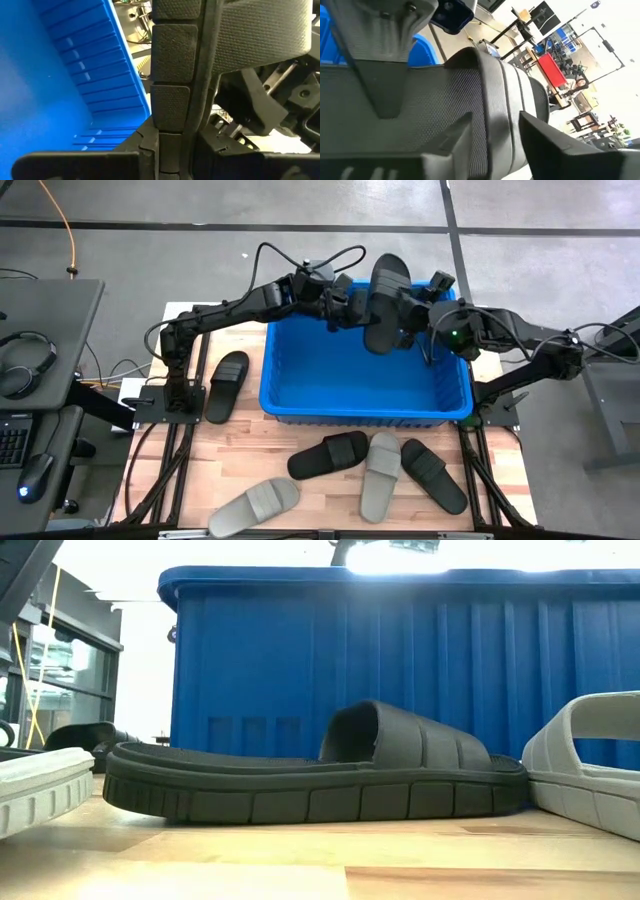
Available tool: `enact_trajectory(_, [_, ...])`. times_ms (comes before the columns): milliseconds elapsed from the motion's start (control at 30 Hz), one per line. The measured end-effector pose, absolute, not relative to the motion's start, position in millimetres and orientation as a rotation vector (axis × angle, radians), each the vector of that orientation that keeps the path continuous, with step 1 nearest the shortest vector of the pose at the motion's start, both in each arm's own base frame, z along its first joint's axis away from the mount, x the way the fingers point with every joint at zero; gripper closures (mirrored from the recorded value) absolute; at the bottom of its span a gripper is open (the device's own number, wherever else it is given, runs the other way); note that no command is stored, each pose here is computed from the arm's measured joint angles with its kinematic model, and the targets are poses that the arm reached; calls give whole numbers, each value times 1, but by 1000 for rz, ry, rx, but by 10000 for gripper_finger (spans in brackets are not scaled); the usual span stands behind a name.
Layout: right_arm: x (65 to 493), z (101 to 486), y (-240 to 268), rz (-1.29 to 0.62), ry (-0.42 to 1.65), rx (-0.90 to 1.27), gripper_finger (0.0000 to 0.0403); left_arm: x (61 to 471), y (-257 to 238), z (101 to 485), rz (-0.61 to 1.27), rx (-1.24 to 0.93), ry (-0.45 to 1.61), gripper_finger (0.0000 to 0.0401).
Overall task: Pick and place slides into bin
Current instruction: Put the black slides into the blue bin
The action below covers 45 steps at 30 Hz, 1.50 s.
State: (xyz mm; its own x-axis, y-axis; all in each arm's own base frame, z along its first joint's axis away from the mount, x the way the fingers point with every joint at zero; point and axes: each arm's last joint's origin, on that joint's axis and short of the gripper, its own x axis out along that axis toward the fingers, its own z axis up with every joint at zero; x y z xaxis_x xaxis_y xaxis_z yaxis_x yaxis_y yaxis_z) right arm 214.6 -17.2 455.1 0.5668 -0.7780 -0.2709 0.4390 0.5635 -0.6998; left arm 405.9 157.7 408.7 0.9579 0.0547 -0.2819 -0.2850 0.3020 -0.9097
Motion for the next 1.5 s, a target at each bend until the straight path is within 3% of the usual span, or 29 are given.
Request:
enact_trajectory(300, [215,455,-17,-750,611,-627,387,405,158,408,233,-1249,223,343])
enact_trajectory(567, [215,456,-17,-767,634,-671,400,405,158,408,232,-1249,222,309])
enact_trajectory(967, [209,449,-19,-822,739,-739,402,402,163,409,196,-1172,248,128])
enact_trajectory(1100, [206,445,-19,-797,773,-732,402,391,174,405,181,-1124,319,91])
enact_trajectory(1233, [204,440,-19,-727,795,-671,402,368,183,407,221,-1062,411,89])
enact_trajectory(1500, [219,429,-34,-628,833,-572,402,319,180,434,279,-888,454,137])
